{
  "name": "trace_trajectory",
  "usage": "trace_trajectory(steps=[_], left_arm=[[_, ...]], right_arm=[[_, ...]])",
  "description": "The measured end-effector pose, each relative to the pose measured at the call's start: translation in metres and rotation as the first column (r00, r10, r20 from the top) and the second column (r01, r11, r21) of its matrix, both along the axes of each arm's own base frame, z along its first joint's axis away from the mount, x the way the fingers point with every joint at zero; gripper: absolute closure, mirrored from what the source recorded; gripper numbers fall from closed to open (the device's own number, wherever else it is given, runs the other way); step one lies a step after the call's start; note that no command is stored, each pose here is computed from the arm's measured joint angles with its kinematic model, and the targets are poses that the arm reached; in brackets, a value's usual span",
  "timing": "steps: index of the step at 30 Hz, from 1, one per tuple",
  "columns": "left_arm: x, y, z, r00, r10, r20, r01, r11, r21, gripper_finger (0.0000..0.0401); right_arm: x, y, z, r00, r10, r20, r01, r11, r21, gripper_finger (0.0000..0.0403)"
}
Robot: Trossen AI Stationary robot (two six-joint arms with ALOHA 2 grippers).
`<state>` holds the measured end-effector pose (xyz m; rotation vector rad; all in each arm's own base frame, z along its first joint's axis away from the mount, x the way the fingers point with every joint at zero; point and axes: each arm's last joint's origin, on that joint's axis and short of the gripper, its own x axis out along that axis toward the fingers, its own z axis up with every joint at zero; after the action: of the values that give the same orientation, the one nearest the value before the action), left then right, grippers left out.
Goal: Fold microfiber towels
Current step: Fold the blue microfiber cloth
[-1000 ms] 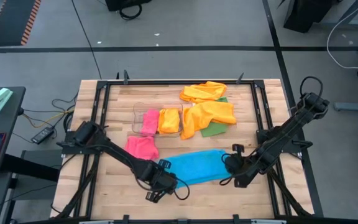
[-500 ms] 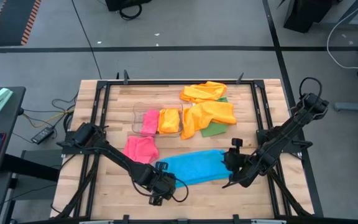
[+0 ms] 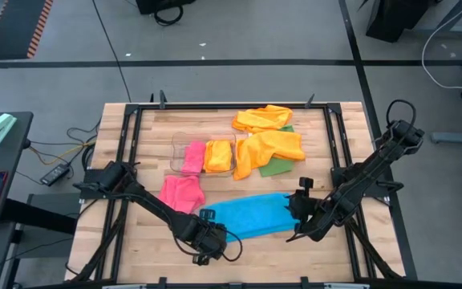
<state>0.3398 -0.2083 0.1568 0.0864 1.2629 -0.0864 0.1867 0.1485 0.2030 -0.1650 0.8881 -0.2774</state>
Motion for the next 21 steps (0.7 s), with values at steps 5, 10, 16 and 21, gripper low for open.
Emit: trace_trajectory(steps=[5,10,16,21], left_arm=[[-0.0009,0.001,-0.0002,1.0,0.005,-0.006,-0.005,1.0,0.018,0.0261],[-0.0014,0.0014,-0.0003,1.0,-0.006,-0.009,0.007,1.0,0.026,0.0303],[-0.0008,0.0011,-0.0002,0.999,-0.039,-0.004,0.039,0.999,0.034,0.0377],[-0.0018,0.0017,0.0,0.997,-0.074,-0.016,0.074,0.996,0.051,0.039]], right_arm=[[0.0,-0.0001,0.0001,1.0,-0.002,0.003,0.002,1.0,-0.004,0.0254],[0.0002,-0.0004,0.0004,1.0,-0.005,0.012,0.005,1.0,-0.014,0.0254],[0.0002,-0.0005,0.0005,1.0,-0.007,0.016,0.007,1.0,-0.017,0.0254],[0.0002,-0.0006,0.0005,1.0,-0.007,0.015,0.007,1.0,-0.017,0.0254]])
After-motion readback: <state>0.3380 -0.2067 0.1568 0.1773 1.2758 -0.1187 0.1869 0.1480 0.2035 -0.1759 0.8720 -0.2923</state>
